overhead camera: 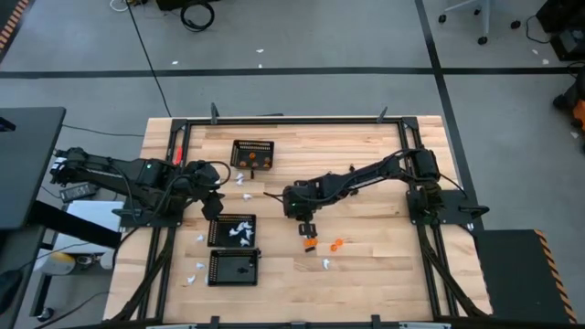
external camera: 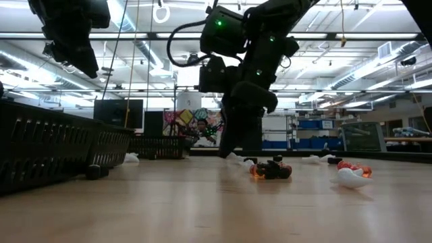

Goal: Sort Halloween decoration
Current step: Put the white toy into the middle black bin

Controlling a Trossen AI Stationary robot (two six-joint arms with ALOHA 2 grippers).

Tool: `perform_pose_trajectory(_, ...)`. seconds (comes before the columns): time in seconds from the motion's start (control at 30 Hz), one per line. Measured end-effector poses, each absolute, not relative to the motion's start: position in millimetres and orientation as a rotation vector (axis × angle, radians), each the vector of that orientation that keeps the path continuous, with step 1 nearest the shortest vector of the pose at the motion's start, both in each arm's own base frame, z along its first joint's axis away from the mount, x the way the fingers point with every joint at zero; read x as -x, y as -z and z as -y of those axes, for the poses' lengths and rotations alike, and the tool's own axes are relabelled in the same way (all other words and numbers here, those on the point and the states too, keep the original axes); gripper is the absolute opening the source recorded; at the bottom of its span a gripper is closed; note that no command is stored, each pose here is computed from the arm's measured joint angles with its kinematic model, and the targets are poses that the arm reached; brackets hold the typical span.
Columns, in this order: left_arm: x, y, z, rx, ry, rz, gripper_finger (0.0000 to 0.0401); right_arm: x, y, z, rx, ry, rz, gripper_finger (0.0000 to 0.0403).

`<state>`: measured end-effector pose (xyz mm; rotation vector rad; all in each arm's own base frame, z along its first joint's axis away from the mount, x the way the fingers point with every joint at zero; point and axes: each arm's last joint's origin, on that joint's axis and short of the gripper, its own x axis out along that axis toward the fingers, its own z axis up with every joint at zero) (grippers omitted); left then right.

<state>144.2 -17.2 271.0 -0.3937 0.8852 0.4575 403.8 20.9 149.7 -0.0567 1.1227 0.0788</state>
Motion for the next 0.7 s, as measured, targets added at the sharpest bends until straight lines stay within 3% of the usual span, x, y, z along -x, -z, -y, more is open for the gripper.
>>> perform_pose_trajectory(0.5,-144,-271,16,0.346,-0.463,-0.881,0.0162,-442,-215,-48,0.028,-0.161,-0.830,0.0075)
perform_pose_trajectory(0.7,-144,-271,15,0.323,-0.488,-0.867,0.0162,-471,-216,-61,0.029,-0.187,-0.795,0.0075)
